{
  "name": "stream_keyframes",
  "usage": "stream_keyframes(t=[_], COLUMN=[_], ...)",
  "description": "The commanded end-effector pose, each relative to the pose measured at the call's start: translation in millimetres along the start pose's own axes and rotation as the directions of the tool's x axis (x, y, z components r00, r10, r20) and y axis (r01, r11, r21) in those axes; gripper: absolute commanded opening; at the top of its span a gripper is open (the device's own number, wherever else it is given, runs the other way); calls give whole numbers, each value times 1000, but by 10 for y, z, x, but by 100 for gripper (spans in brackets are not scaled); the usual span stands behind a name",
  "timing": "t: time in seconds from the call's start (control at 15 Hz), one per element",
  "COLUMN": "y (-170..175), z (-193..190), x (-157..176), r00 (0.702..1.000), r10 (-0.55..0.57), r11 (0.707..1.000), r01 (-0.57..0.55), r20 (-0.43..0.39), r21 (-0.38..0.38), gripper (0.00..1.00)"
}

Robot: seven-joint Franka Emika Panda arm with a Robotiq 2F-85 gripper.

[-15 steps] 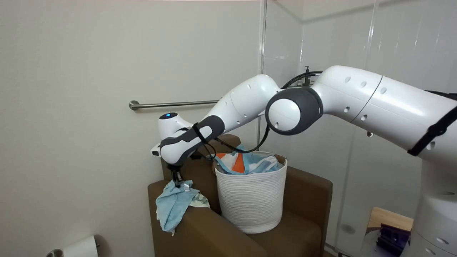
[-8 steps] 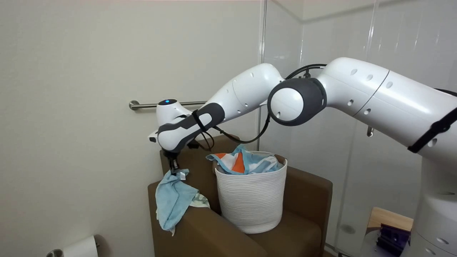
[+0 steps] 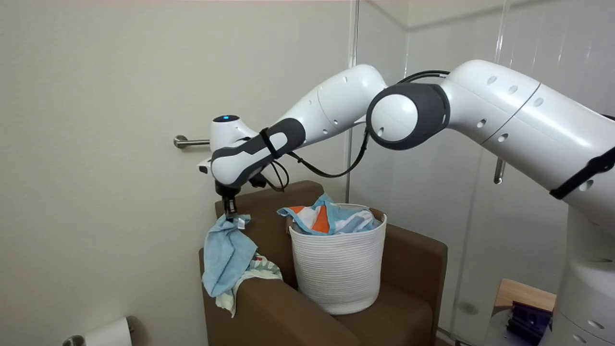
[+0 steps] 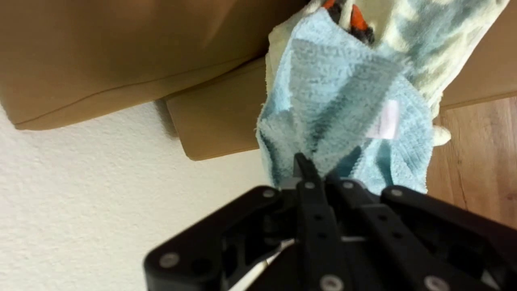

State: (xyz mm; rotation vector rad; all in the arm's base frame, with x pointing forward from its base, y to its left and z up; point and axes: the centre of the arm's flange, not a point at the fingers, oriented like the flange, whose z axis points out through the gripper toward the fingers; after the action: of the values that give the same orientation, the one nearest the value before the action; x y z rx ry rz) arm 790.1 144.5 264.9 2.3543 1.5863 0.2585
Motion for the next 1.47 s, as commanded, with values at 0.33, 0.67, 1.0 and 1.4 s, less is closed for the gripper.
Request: stream_keyframes(t=[0.33,0.67,1.0,1.4], y=[-167,-194,-230,-211], z=[-319,-245,-203,-149], x=[-370,-461,-462,-442], r00=[997,995,995,996], r10=[83,102,99,91], r11=[996,995,995,996], r01=[-83,-102,-99,-91], r20=[-9,-2,-2,7], r21=[-30,-23,-27,-20], gripper=[2,34,0,0])
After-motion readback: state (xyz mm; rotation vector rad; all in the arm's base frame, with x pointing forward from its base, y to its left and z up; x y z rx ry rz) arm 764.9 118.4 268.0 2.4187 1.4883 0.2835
